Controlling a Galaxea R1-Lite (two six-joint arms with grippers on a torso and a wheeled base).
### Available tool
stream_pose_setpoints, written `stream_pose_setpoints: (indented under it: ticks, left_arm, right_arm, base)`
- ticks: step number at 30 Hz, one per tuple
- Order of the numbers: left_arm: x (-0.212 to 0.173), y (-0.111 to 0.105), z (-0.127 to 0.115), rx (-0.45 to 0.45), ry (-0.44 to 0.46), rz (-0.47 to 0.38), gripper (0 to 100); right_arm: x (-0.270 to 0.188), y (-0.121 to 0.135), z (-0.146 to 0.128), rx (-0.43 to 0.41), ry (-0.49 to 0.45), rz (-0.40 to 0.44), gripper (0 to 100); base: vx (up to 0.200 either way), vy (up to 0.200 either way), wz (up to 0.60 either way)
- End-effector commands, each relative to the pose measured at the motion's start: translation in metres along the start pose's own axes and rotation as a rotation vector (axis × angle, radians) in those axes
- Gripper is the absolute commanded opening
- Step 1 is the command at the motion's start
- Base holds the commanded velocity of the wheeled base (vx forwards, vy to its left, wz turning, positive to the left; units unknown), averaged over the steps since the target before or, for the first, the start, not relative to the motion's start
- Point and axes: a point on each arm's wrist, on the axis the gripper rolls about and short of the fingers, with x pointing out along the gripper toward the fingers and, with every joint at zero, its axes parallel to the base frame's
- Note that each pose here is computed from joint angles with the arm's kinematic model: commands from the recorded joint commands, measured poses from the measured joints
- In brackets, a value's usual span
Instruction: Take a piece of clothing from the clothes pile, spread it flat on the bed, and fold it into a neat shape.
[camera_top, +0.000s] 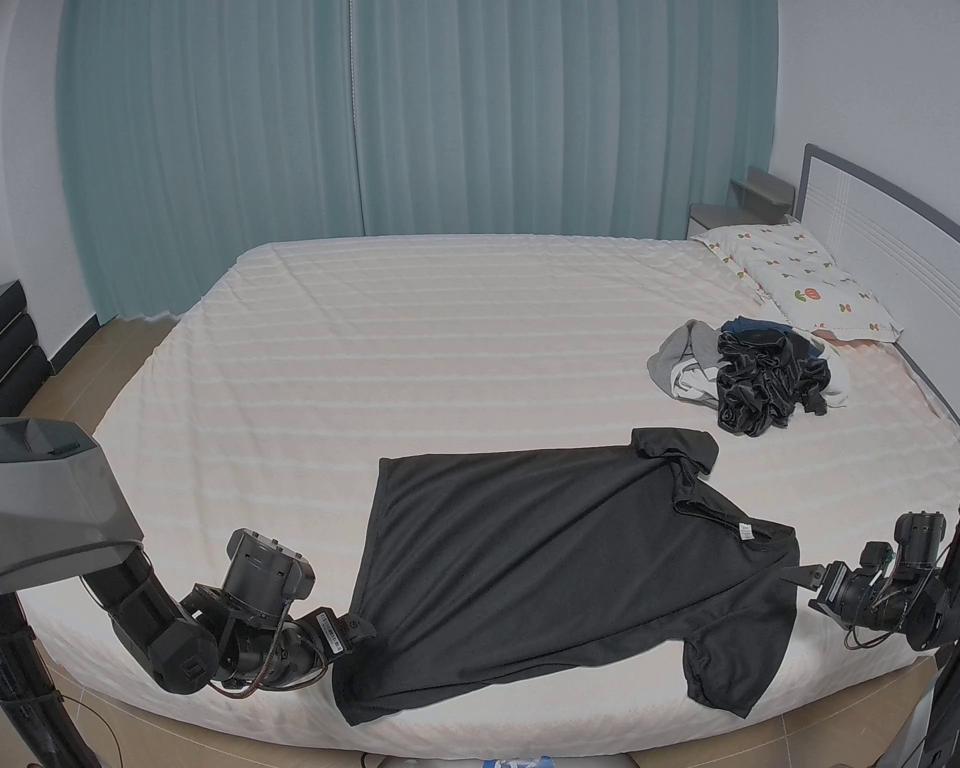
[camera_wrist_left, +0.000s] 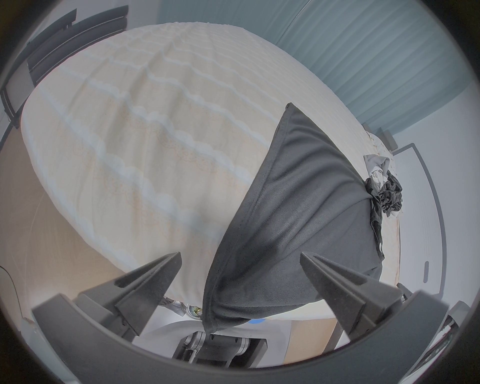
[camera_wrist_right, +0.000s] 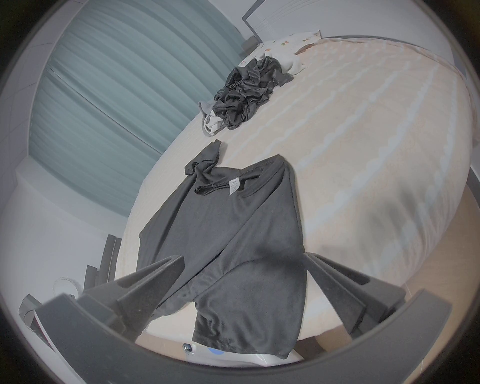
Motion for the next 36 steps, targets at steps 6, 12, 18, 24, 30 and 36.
stream_pose_setpoints:
  ticks: [6,12,18,24,30,36]
  left_arm:
    - [0.003,0.002,-0.001,0.000,0.008,0.012,100]
    - [0.003,0.000,0.000,-0.008,0.023,-0.010,100]
    - [0.004,-0.005,0.002,-0.053,0.017,-0.028,100]
    - [0.004,-0.008,-0.001,-0.050,0.026,-0.034,100]
    - [0.004,-0.011,-0.005,-0.048,0.036,-0.041,100]
    - [0.003,-0.009,-0.006,-0.044,0.036,-0.035,100]
  right_arm:
    - [0.005,-0.007,-0.018,0.019,0.065,-0.015,100]
    - [0.011,-0.011,-0.019,0.015,0.051,-0.010,100]
    - [0.009,-0.009,-0.018,0.023,0.043,-0.006,100]
    - [0.010,-0.007,-0.019,0.019,0.050,0.000,100]
    - [0.010,-0.006,-0.020,0.014,0.055,-0.002,100]
    - [0.010,-0.005,-0.020,0.007,0.059,0.000,100]
  base:
    - [-0.167,0.000,0.00]
    - [0.000,0.000,0.00]
    - [0.000,0.000,0.00]
    - [0.000,-0.133,0.00]
    - [0.000,-0.167,0.00]
    - [0.000,0.000,0.00]
